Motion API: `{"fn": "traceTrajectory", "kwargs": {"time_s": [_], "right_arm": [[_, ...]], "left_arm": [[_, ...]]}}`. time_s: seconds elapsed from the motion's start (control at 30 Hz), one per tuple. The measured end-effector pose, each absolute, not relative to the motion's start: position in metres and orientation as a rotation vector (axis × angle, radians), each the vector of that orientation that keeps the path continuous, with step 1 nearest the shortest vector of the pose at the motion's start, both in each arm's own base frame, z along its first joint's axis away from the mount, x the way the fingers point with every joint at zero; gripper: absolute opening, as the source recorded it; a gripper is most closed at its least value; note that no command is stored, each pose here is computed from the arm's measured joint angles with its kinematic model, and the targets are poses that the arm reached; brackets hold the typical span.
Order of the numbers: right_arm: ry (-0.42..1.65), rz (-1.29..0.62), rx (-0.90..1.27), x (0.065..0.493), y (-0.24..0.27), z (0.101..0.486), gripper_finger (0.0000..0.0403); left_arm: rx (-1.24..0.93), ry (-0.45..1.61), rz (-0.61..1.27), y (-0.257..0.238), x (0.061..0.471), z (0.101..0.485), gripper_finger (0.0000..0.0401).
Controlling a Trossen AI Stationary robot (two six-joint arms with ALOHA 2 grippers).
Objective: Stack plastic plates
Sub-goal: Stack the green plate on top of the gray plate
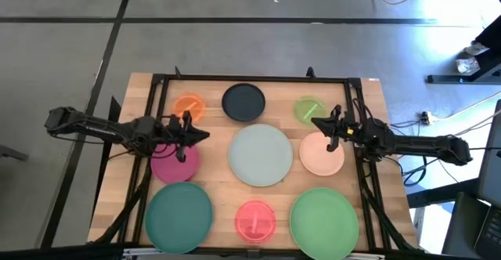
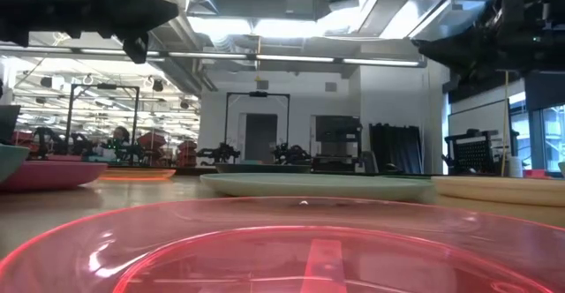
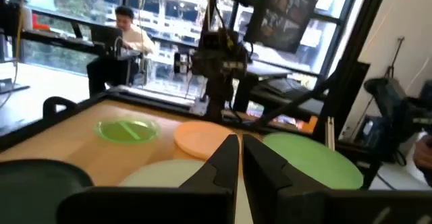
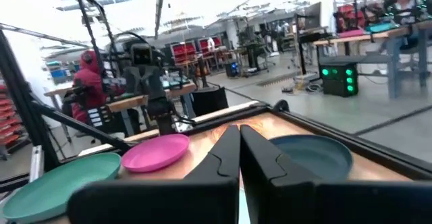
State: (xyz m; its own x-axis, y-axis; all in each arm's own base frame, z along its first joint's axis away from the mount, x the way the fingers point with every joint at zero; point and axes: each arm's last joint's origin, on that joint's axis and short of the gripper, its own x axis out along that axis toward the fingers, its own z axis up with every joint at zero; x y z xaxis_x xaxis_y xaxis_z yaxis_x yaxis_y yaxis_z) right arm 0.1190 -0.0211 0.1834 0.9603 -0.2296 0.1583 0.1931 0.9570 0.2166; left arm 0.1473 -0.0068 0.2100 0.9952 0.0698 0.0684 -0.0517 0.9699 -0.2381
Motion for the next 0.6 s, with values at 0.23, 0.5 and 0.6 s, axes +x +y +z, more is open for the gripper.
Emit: {"fn": "traceTrajectory", "kwargs": {"time_s": [0.23, 0.5, 0.6], "right_arm": [[-0.257, -0.194, 0.114, 0.125, -0.021, 0.193, 0.0001], [-0.25, -0.173, 0.056, 0.132, -0.022, 0.203, 0.0001], [-0.242, -0.174, 0.056, 0.133, -0.022, 0.203, 0.0001]], "left_arm": [[-0.304, -0.022, 0.032, -0.013, 0.151, 0.204, 0.0048], [-0.26, 0.093, -0.031, -0.027, 0.167, 0.229, 0.012], [-0.223, 0.178, -0.072, -0.037, 0.176, 0.241, 0.0128]]}}
